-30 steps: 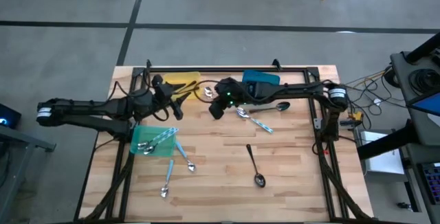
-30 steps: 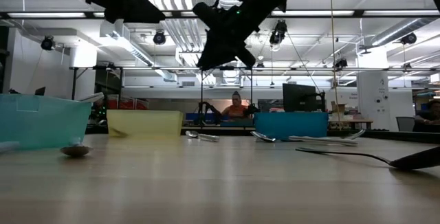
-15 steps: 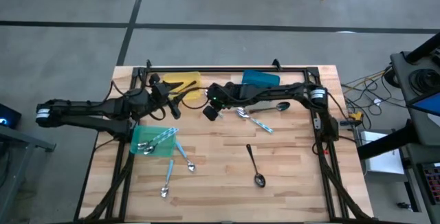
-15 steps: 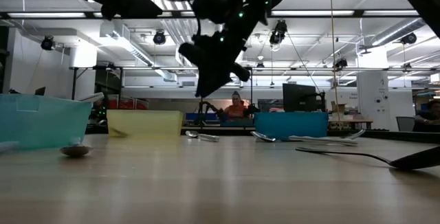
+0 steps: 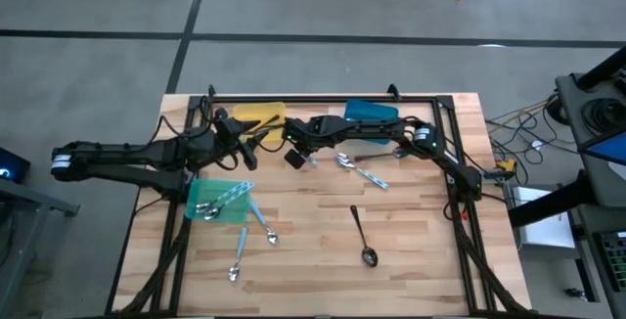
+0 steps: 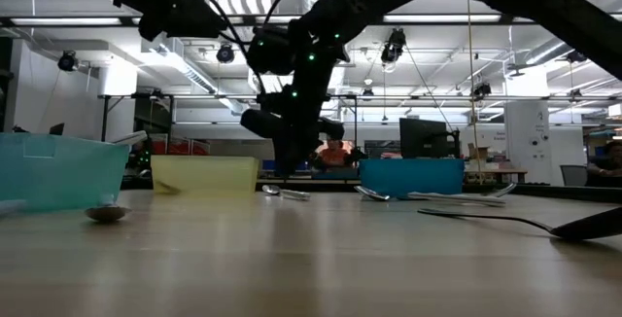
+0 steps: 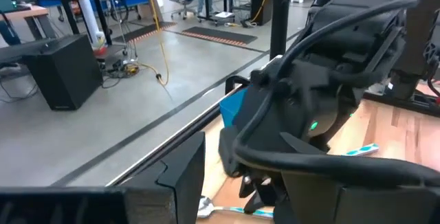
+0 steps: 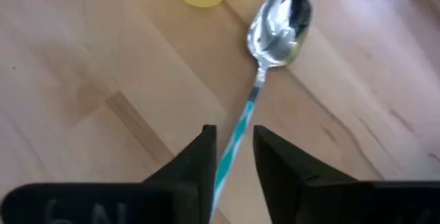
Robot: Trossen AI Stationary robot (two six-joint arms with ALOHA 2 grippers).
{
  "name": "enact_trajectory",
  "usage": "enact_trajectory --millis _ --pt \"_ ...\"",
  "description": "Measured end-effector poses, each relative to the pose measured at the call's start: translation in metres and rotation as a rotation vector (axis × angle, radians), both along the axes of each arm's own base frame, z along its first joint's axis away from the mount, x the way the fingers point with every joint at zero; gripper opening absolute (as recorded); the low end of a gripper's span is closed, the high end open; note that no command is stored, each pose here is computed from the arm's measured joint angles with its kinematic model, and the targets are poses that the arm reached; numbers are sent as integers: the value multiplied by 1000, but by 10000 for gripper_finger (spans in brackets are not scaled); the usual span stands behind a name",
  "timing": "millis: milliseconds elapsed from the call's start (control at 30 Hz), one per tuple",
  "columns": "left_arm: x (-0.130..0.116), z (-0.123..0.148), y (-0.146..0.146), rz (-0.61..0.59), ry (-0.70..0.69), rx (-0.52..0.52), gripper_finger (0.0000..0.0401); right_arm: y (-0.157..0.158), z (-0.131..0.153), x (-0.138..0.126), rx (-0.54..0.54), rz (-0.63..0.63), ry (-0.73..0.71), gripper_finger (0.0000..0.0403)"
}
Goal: Sort silverware by color (type)
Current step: Put the blue patterned spoon into the green bin
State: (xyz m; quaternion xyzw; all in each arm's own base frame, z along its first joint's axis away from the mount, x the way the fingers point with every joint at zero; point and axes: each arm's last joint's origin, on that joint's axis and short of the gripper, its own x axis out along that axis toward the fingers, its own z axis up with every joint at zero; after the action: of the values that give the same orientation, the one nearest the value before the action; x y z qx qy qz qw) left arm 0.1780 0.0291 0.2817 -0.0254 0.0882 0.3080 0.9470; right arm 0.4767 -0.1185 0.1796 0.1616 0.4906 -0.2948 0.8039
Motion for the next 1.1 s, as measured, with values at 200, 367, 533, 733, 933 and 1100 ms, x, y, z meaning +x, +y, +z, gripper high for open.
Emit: enact_trajectory --millis 200,367,533,733,933,1100 --pt "0 0 0 1 -5 -7 164 -5 -7 3 10 -13 13 153" --pt "0 0 0 1 -5 -8 164 -7 -13 0 14 -19 35 176" --pt "0 0 0 1 -5 -8 164 -8 -22 3 14 -17 38 179" --pt "0 -1 0 0 -4 -8 164 -8 -36 5 26 -19 54 163" --pt "1 -1 0 0 -3 -8 164 -8 -41 5 71 -47 48 101" --pt "1 -1 0 0 -2 -8 164 -9 -42 5 78 -70 46 34"
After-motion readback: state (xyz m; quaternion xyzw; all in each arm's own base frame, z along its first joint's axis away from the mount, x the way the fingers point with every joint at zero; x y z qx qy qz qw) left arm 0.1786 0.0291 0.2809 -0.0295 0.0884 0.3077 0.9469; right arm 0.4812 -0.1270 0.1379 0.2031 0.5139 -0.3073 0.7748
